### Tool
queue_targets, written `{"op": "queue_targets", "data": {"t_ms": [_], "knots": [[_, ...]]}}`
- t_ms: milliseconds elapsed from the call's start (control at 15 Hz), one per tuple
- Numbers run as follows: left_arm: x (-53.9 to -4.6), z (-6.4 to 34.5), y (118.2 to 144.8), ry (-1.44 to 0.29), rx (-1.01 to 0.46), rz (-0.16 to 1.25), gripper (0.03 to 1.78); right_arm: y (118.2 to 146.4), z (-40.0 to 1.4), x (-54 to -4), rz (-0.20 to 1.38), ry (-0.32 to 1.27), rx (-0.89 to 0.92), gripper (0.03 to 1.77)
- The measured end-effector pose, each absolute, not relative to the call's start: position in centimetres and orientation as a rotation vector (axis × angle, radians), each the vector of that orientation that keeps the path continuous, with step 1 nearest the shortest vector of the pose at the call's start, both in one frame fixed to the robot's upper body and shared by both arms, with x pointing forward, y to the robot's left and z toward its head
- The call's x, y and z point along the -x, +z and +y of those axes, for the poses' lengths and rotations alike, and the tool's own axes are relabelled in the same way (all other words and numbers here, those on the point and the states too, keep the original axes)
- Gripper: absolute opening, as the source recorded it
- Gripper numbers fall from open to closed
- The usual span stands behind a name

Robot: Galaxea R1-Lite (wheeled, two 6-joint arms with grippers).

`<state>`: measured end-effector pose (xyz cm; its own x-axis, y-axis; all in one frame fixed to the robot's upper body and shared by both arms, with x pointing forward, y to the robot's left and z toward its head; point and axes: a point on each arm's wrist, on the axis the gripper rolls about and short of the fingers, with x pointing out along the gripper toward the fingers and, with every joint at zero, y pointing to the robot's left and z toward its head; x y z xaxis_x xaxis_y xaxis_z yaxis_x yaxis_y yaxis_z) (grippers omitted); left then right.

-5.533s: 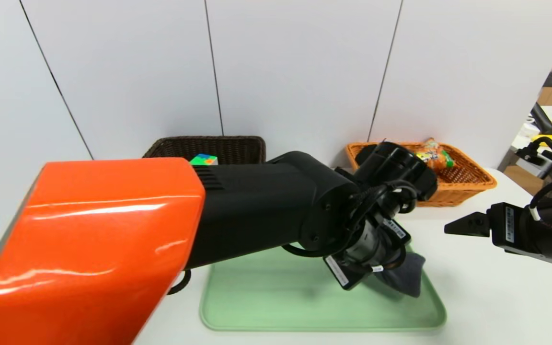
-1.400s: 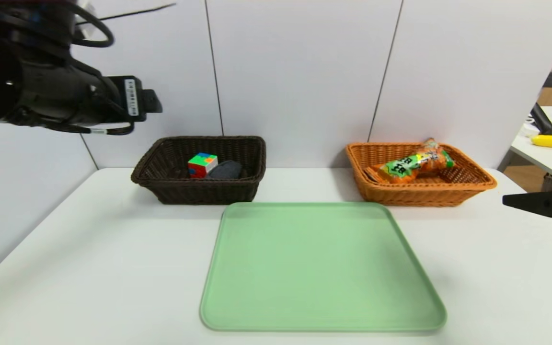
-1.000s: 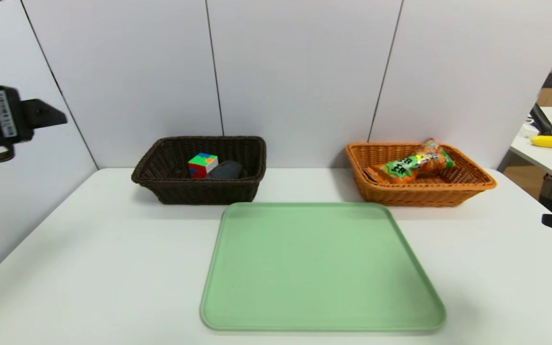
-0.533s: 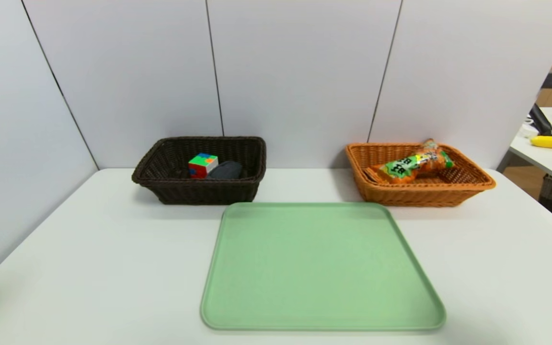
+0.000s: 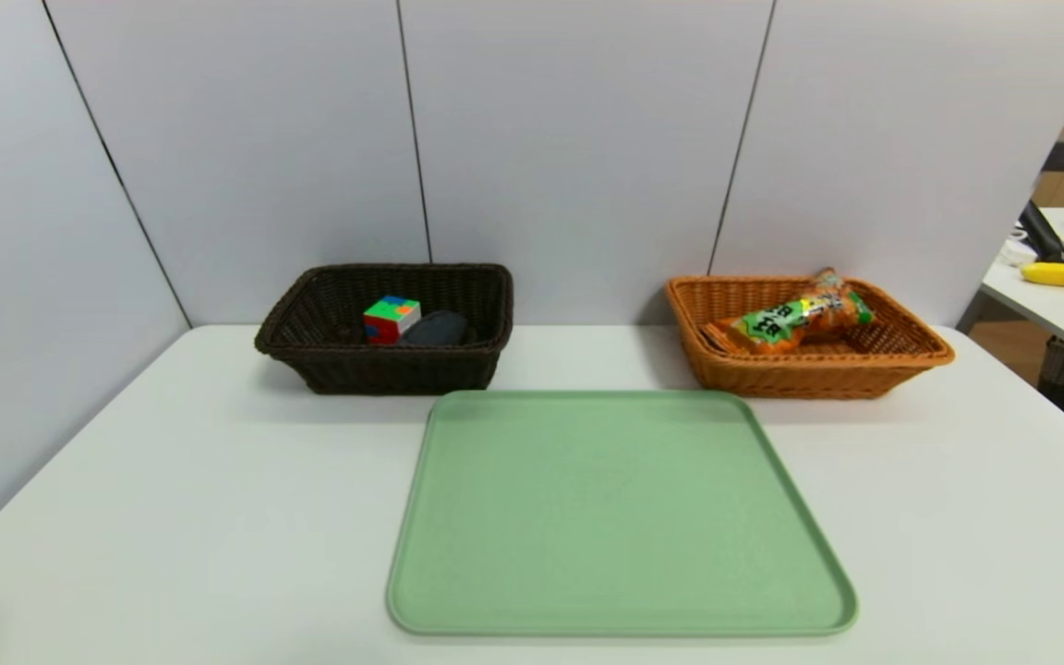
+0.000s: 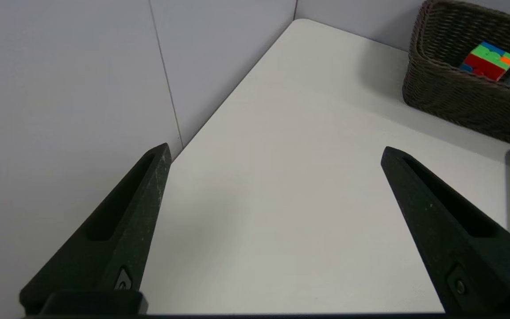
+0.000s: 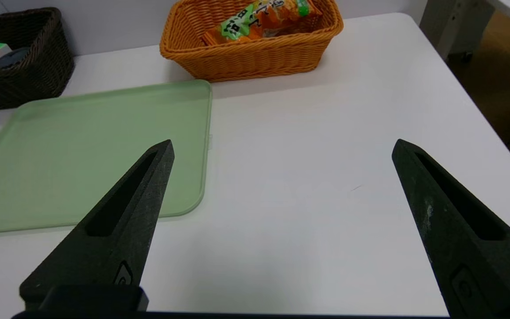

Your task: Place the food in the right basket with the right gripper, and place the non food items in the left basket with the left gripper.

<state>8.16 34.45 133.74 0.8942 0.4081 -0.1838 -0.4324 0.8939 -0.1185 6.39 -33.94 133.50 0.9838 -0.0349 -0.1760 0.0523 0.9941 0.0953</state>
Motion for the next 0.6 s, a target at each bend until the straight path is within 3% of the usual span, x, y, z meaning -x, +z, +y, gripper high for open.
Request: {"op": "queue_targets", "data": {"t_ms": [600], "knots": [[-4.9, 34.1, 129.6, 0.204, 0.069, 0.031, 1.69, 130.8, -33.8, -2.2, -0.001, 0.015, 0.034, 1.70]]}}
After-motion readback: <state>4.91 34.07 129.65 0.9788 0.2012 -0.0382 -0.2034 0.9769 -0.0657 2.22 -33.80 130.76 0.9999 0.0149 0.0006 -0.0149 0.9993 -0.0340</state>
